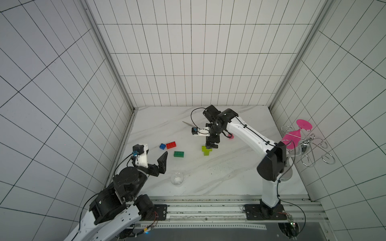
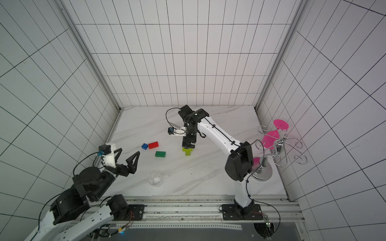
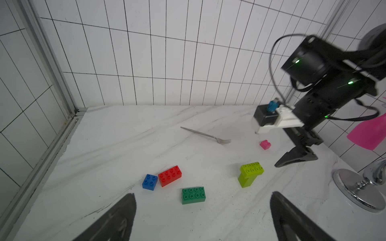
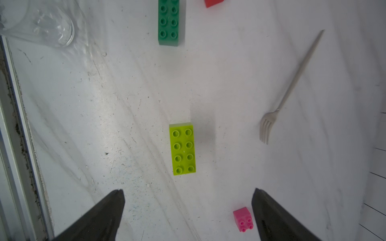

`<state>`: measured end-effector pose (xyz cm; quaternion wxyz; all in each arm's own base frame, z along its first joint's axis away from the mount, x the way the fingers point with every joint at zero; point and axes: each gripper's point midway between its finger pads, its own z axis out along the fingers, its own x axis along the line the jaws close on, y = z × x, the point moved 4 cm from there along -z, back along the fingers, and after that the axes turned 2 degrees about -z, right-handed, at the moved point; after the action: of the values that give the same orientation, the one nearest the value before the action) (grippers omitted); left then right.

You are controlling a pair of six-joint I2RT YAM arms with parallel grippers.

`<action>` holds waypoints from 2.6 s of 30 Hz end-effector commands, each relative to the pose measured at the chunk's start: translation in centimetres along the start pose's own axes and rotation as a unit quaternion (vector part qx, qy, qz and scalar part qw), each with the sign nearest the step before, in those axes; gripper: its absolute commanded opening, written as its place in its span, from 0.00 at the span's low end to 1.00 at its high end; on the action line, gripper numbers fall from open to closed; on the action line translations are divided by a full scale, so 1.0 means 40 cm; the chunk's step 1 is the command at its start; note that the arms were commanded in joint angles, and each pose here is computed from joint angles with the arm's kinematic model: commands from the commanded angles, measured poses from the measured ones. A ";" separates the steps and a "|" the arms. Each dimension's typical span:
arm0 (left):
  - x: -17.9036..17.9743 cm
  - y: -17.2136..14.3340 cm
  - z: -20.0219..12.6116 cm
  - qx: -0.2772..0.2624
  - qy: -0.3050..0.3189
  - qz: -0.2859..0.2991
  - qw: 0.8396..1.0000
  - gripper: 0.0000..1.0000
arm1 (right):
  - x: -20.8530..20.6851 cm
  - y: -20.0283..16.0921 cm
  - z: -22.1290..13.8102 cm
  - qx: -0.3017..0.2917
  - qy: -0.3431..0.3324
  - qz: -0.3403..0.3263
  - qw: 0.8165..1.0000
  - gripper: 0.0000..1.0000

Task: Assemble a spoon with lego
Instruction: Assemble the lego brick with the lego brick, then pick up the lego brick from the center of the board.

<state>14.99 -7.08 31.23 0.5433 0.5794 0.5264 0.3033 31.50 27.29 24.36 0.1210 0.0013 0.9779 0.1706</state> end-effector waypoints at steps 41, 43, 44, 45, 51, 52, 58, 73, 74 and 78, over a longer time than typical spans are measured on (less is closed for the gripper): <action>0.104 -0.428 0.587 0.452 -0.271 0.518 0.674 0.81 | 0.148 -0.343 -0.081 -0.380 -0.324 0.513 0.698 0.98; 0.097 -0.434 0.595 0.457 -0.288 0.510 0.670 0.81 | 0.147 -0.342 -0.078 -0.377 -0.323 0.512 0.701 0.98; 0.095 -0.439 0.600 0.457 -0.294 0.512 0.665 0.79 | 0.146 -0.343 -0.075 -0.374 -0.325 0.513 0.701 0.98; 0.097 -0.447 0.605 0.461 -0.296 0.513 0.661 0.76 | 0.146 -0.345 -0.072 -0.372 -0.326 0.513 0.701 0.98; 0.099 -0.496 0.604 0.478 -0.325 0.505 0.641 0.38 | 0.143 -0.349 -0.067 -0.363 -0.332 0.512 0.704 0.99; 0.100 -0.498 0.605 0.478 -0.325 0.504 0.641 0.32 | 0.142 -0.351 -0.064 -0.361 -0.333 0.513 0.704 0.99; 0.073 -0.468 0.619 0.438 -0.333 0.500 0.668 0.00 | 0.134 -0.341 -0.029 -0.347 -0.311 0.521 0.715 0.99; -0.155 -0.208 0.550 0.191 -0.369 0.503 0.758 0.00 | 0.048 -0.308 0.117 -0.390 0.069 0.685 0.612 0.65; -0.174 -0.208 0.549 0.194 -0.369 0.507 0.755 0.00 | 0.040 -0.300 0.135 -0.384 0.101 0.695 0.600 0.63; -0.224 -0.199 0.553 0.228 -0.347 0.497 0.762 0.00 | 0.018 -0.269 0.186 -0.413 0.184 0.693 0.561 0.57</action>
<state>30.47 -22.71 19.87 0.3236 0.9282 -0.0384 0.1796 32.84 17.84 11.51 -0.1325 0.6429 0.5268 0.5400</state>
